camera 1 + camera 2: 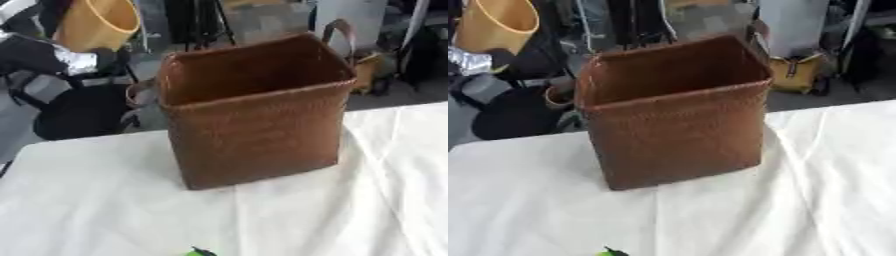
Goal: Pick up objects on the table and place them in the box.
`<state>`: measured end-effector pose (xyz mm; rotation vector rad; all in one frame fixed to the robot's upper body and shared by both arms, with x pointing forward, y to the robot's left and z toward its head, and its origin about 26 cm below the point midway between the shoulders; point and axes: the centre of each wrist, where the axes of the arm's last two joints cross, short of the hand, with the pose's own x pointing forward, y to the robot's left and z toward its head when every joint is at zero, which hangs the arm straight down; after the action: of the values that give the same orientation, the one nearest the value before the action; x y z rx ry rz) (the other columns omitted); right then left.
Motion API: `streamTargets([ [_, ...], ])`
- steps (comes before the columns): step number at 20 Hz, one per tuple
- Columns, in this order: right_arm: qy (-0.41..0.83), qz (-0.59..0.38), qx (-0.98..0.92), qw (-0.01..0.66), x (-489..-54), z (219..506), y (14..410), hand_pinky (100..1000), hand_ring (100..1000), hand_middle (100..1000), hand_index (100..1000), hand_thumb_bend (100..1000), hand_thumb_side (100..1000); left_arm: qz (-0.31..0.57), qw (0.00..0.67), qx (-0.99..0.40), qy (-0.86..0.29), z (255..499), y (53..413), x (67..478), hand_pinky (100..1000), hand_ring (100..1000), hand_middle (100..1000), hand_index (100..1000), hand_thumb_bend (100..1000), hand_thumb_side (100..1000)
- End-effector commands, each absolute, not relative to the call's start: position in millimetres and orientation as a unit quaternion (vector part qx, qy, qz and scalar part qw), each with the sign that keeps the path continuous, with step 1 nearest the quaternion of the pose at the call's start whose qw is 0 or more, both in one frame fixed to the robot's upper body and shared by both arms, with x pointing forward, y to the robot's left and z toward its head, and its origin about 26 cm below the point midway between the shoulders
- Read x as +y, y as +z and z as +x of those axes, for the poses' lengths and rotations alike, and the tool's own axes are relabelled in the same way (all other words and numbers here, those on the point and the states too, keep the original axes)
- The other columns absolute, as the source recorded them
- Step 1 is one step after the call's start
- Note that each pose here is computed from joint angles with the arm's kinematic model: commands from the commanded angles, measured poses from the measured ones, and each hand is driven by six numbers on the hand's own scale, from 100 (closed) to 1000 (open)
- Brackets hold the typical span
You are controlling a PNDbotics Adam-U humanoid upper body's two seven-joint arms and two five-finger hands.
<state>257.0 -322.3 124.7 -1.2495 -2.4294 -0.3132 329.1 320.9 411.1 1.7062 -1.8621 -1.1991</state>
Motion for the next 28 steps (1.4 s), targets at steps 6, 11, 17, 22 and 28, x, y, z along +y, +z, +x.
streamTargets([
  [6, -0.111, -0.437, -0.876, 0.173, -321.9, 258.1, 133.0, 661, 541, 582, 590, 100, 1000, 0.658, 0.107, -0.663, -0.34, 341.4, 418.7, 312.5, 815, 550, 162, 466, 100, 482],
  [11, -0.109, -0.431, -0.879, 0.17, -320.0, 260.1, 135.7, 661, 541, 582, 590, 100, 1000, 0.67, 0.089, -0.679, -0.285, 361.1, 426.2, 306.1, 820, 550, 158, 475, 100, 490],
  [17, -0.108, -0.421, -0.885, 0.166, -316.6, 262.7, 138.6, 660, 541, 582, 591, 100, 1000, 0.687, 0.067, -0.674, -0.263, 398.5, 421.1, 301.7, 827, 557, 178, 491, 100, 488],
  [22, -0.107, -0.413, -0.89, 0.162, -313.4, 265.1, 141.3, 660, 541, 583, 591, 100, 1000, 0.706, 0.05, -0.657, -0.26, 426.0, 416.1, 298.0, 838, 567, 191, 504, 100, 484],
  [28, -0.106, -0.399, -0.898, 0.153, -307.5, 269.7, 147.2, 660, 541, 584, 591, 100, 1000, 0.722, 0.051, -0.643, -0.252, 451.6, 410.0, 296.0, 844, 568, 190, 507, 100, 482],
])
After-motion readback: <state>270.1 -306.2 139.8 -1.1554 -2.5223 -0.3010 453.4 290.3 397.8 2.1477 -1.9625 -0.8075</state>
